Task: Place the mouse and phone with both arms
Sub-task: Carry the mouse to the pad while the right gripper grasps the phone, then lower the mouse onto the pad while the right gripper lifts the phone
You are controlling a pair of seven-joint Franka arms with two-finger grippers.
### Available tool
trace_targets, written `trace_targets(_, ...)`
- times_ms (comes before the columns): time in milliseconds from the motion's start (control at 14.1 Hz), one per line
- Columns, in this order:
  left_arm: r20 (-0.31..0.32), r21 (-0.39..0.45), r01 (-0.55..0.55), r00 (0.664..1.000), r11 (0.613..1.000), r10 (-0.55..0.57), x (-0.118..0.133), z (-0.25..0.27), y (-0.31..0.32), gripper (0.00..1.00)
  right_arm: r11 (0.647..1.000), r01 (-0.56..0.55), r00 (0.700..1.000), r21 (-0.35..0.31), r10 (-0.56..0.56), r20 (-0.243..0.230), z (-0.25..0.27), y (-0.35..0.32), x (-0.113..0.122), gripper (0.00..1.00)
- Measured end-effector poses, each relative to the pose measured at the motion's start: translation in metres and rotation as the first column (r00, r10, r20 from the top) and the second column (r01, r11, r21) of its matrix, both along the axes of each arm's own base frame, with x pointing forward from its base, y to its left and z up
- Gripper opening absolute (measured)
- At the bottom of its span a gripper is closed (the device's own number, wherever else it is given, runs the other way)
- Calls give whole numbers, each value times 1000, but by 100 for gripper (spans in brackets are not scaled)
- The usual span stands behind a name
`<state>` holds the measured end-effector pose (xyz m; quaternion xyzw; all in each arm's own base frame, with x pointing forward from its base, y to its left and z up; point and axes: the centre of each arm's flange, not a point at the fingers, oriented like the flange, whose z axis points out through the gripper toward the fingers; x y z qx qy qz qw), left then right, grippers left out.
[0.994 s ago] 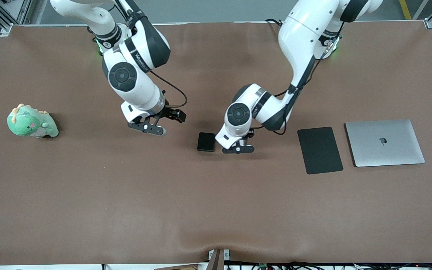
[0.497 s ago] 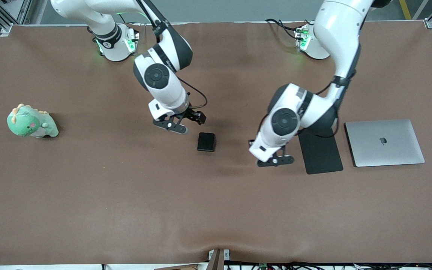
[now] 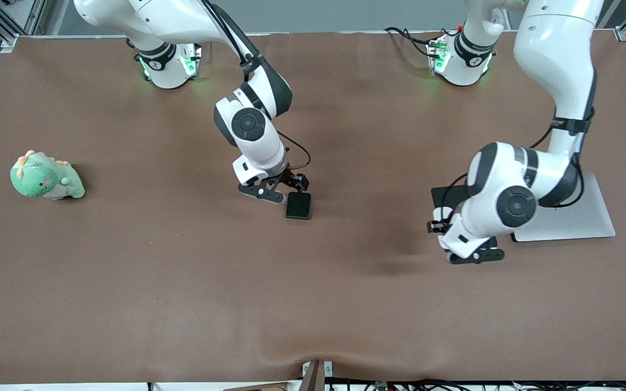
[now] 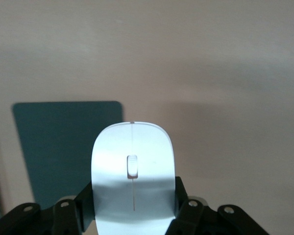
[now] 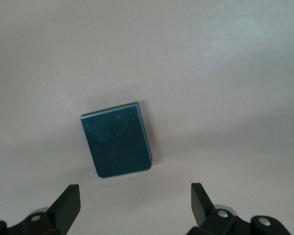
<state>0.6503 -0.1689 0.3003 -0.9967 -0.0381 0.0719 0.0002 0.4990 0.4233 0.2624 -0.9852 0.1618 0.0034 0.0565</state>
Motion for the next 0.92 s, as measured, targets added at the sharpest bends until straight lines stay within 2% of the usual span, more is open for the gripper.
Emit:
trace_targets(355, -55, 11, -23, 998, 1000, 23, -4, -33, 47, 61, 1000, -12, 1000, -18, 12, 1, -33, 15, 16, 100)
trace_targets(568, -43, 35, -17, 999, 999, 18, -15, -62, 60, 61, 1000, -14, 1000, -28, 14, -5, -52, 19, 21, 100)
trace_targets(923, -23, 47, -7, 1000, 999, 8, -27, -89, 72, 61, 1000, -12, 1000, -10, 13, 29, -70, 23, 25, 100)
